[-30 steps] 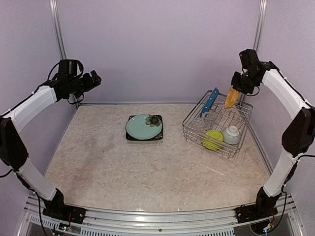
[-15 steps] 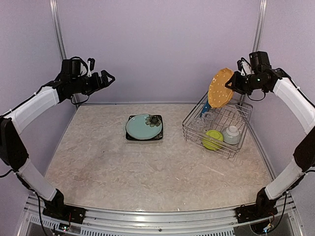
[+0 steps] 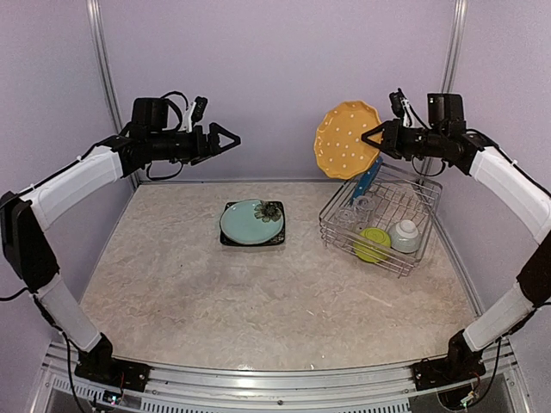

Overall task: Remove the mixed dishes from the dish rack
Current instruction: Pass from the right arm to the left, then place the plate on the plate.

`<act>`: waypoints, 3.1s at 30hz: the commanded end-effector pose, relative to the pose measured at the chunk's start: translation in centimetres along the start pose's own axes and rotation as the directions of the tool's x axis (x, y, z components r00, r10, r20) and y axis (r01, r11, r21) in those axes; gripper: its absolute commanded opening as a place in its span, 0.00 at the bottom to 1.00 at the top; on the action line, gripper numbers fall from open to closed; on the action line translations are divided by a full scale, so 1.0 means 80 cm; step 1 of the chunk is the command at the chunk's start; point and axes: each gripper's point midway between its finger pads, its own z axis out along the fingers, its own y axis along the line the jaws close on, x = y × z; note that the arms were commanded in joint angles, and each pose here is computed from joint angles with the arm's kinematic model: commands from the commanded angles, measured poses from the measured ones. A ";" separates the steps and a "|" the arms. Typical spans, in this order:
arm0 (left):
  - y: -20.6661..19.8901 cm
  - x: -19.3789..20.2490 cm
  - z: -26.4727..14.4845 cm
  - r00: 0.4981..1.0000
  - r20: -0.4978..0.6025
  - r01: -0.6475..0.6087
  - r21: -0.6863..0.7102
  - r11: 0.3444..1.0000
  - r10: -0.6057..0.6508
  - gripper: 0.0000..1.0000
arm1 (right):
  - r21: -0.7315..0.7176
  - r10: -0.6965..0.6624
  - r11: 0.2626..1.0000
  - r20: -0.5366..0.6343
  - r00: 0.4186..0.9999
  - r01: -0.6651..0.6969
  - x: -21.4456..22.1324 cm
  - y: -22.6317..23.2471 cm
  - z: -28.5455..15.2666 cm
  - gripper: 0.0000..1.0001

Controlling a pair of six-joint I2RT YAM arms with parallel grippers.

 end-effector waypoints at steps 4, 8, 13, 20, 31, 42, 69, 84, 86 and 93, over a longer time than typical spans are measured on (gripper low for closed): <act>-0.035 0.022 0.022 0.993 -0.104 0.074 0.146 0.987 -0.059 0.92 | -0.312 -0.099 0.941 0.105 0.990 0.127 -0.021 0.096 0.012 0.00; -0.041 0.033 0.032 0.982 -0.154 0.134 0.177 0.975 -0.107 0.87 | -0.372 -0.104 0.920 0.079 0.991 0.126 -0.008 0.114 0.027 0.00; -0.042 0.038 0.045 0.970 -0.180 0.196 0.188 0.963 -0.162 0.82 | -0.423 -0.090 0.900 0.046 0.995 0.101 0.006 0.126 0.040 0.00; -0.042 0.050 0.067 0.962 -0.206 0.219 0.201 0.955 -0.177 0.73 | -0.490 -0.082 0.868 0.023 0.996 0.083 0.019 0.148 0.055 0.00; -0.040 0.037 0.083 0.968 -0.182 0.213 0.225 0.951 -0.173 0.46 | -0.547 -0.041 0.836 -0.010 0.999 0.029 0.037 0.158 0.059 0.00; -0.040 0.038 0.091 0.967 -0.192 0.211 0.242 0.947 -0.166 0.32 | -0.581 -0.018 0.814 -0.034 0.999 -0.005 0.043 0.161 0.062 0.00; 0.017 0.045 0.053 0.916 -0.199 0.383 0.168 0.908 -0.349 0.00 | -0.251 0.031 0.967 -0.069 0.997 -0.047 0.058 0.057 0.085 0.96; 0.137 0.089 0.048 0.850 -0.188 0.479 -0.107 0.871 -0.491 0.00 | 0.196 0.019 0.980 0.020 1.000 -0.022 0.046 -0.039 0.053 0.99; 0.146 0.095 0.051 0.850 -0.193 0.473 -0.127 0.872 -0.490 0.00 | 0.191 0.012 0.981 0.026 1.000 -0.017 0.044 -0.036 0.051 0.99; 0.174 0.126 0.062 0.837 -0.221 0.463 -0.203 0.863 -0.501 0.00 | 0.174 0.033 0.984 0.002 0.999 -0.033 0.053 -0.037 0.050 0.99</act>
